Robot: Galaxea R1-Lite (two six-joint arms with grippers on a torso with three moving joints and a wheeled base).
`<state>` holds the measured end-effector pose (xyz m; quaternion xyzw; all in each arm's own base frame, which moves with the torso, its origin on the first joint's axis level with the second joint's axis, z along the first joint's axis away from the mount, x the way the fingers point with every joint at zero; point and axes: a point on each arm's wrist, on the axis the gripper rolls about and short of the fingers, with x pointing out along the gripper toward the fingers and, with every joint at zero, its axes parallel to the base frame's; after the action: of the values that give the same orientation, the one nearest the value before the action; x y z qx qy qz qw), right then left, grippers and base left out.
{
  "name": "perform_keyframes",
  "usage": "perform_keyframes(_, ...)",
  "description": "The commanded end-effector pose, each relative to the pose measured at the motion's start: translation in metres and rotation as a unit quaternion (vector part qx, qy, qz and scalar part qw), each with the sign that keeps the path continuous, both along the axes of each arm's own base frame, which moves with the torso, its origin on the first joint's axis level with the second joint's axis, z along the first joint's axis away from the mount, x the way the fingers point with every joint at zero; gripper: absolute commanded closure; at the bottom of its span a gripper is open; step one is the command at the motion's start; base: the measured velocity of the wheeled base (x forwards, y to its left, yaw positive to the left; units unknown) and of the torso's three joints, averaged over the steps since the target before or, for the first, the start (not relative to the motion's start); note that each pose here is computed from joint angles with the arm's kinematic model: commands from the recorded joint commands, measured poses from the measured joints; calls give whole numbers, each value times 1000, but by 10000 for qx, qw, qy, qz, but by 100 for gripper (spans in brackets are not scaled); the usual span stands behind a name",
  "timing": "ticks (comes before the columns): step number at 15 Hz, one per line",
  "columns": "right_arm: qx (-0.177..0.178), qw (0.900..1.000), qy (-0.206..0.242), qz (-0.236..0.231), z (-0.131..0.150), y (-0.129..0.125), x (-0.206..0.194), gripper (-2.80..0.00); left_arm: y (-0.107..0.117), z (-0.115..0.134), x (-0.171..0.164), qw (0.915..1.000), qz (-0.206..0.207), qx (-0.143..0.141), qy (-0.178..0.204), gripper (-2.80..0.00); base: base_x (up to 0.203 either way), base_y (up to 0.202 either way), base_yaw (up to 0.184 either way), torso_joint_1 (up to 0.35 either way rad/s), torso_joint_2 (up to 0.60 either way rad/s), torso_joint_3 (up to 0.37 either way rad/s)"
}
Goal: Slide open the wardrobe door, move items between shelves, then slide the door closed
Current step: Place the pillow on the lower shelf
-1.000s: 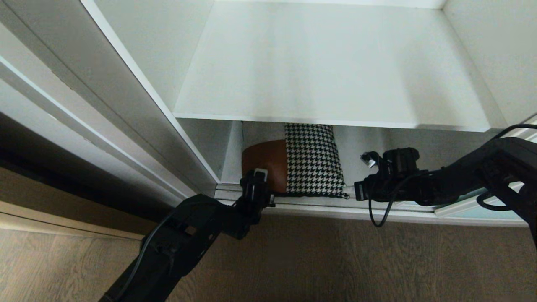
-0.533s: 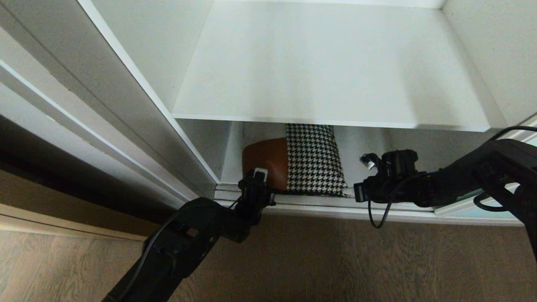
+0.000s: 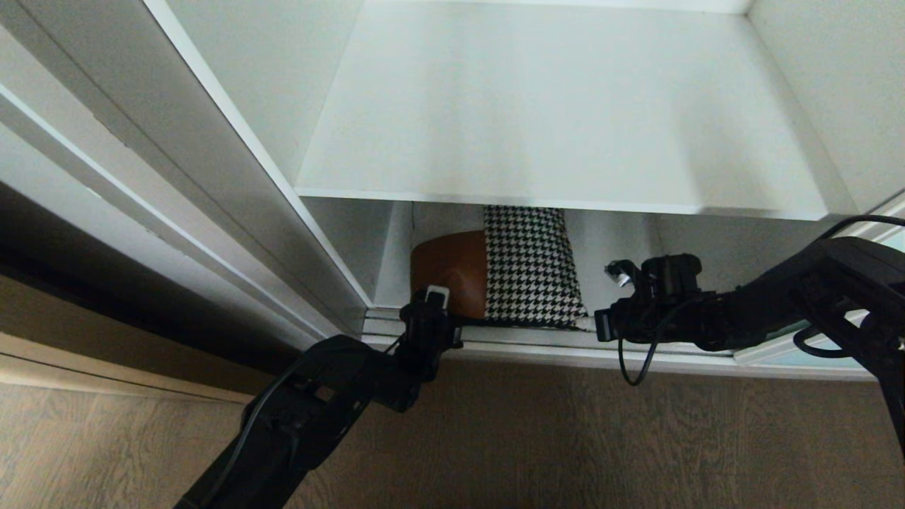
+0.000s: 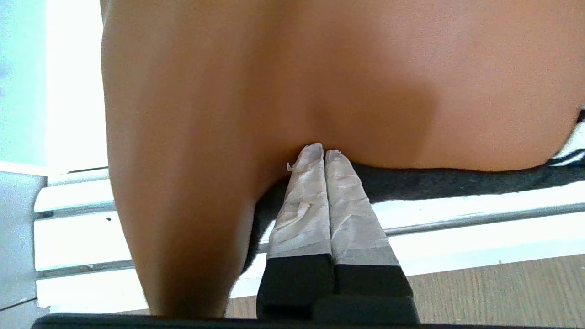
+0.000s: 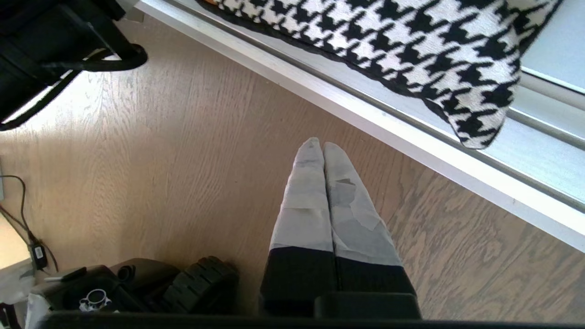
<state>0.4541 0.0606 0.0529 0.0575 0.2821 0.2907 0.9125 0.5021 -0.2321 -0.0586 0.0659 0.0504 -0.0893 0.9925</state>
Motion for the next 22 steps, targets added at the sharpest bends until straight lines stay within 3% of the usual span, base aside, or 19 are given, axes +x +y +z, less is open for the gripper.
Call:
perform_keyframes(1,11,10000,-5,19,0,1,0,0,-1,0,0,10000,-2,16,31,0,0,0,0,0,0,0)
perform_keyframes(8,7,10000,-5,20,-1,0,0,0,-1,0,0,10000,-11,18,36,0,0,0,0,0,0,0)
perform_keyframes(13,9,10000,-6,20,-1,0,1,0,0,0,0,10000,-3,-5,-13,0,151,0,0,1,4,2)
perform_keyframes(17,3,10000,10,21,-3,1,2,0,0,-1,0,10000,4,-30,-83,0,15,0,1,1,1,-1)
perform_keyframes(22,-7,10000,35,27,-4,0,2,0,-3,9,-2,9992,-10,-148,-369,0,0,0,0,0,0,0)
